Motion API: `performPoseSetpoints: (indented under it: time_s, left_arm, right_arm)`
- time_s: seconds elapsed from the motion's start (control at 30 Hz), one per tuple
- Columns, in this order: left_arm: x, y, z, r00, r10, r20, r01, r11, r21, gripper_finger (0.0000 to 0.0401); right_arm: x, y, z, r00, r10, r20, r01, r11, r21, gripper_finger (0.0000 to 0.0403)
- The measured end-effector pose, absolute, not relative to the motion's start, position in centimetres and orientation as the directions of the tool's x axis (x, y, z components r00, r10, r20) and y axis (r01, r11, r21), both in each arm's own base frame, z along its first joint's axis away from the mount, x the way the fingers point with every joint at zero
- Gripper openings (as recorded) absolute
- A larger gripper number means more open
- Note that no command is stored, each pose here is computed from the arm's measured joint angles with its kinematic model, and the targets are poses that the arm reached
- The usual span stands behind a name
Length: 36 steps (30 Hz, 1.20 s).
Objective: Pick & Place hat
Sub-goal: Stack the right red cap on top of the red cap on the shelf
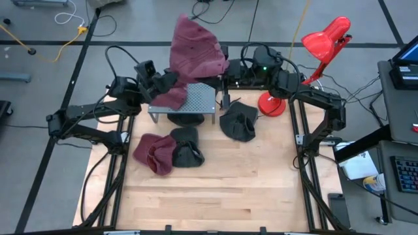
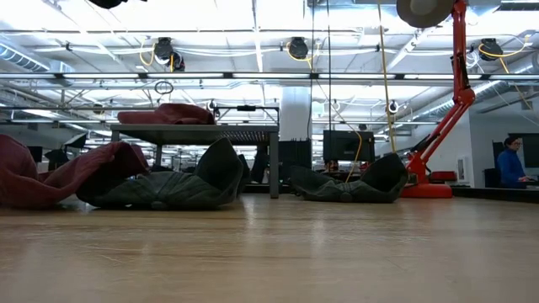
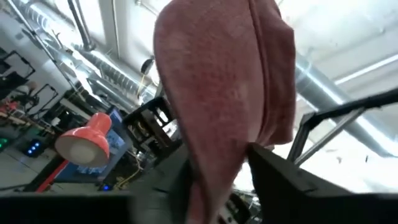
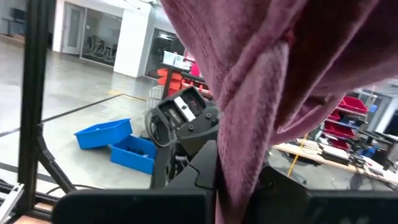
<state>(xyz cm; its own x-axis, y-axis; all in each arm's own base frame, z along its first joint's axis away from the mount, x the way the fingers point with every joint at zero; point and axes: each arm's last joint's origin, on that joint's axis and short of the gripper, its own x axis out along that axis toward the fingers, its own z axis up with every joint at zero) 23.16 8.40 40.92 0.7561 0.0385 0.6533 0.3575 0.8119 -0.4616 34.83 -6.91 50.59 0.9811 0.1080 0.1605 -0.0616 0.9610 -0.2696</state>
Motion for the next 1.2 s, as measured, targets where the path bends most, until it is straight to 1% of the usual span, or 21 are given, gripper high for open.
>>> performPoseSetpoints:
  time_s: [0.17,0.2,0.23,0.33,0.47,0.57,0.7,0.83,1.0,1.2]
  left_arm:
    - [22.8,9.1,41.1,0.75,0.046,0.66,0.399,0.764,-0.508,0.0038]
    - [22.6,9.3,41.1,0.75,0.043,0.66,0.404,0.76,-0.509,0.0021]
    - [22.6,9.5,41.1,0.753,0.043,0.657,0.41,0.75,-0.519,0.0014]
    - [22.4,10.3,40.9,0.765,0.065,0.641,0.416,0.709,-0.569,0.0013]
    - [21.8,11.9,40.4,0.816,0.093,0.57,0.401,0.62,-0.675,0.0008]
    - [20.9,12.8,40.0,0.876,0.125,0.466,0.331,0.546,-0.769,0.0008]
    - [19.1,14.1,39.4,0.908,0.25,0.336,0.191,0.468,-0.863,0.0008]
    - [16.8,15.0,38.9,0.918,0.334,0.215,0.092,0.349,-0.933,0.0008]
    - [15.1,15.6,37.9,0.927,0.365,0.081,0.008,0.199,-0.98,0.0008]
    - [14.2,16.1,37.8,0.947,0.315,0.057,0.03,0.09,-0.995,0.0008]
  right_arm:
    - [34.9,-7.1,50.4,0.988,0.059,0.142,-0.021,0.967,-0.253,0.0039]
    - [34.9,-7.1,50.3,0.99,0.055,0.13,-0.022,0.969,-0.245,0.0045]
    - [34.8,-7.1,50.2,0.992,0.052,0.119,-0.024,0.973,-0.229,0.005]
    - [34.3,-7.0,49.9,0.999,0.019,0.048,-0.01,0.985,-0.171,0.0066]
    - [33.0,-6.8,49.1,0.994,0.003,-0.107,-0.015,0.993,-0.118,0.0084]
    - [31.7,-6.5,48.6,0.975,0.011,-0.222,-0.031,0.996,-0.088,0.0094]
    - [29.6,-5.9,48.8,0.954,0.045,-0.295,-0.074,0.994,-0.085,0.0103]
    - [27.8,-5.4,49.5,0.953,0.046,-0.299,-0.087,0.989,-0.123,0.0104]
    - [26.5,-5.2,50.5,0.966,0.03,-0.258,-0.083,0.977,-0.196,0.0104]
    - [25.8,-5.1,51.0,0.97,0.023,-0.243,-0.095,0.952,-0.291,0.0104]
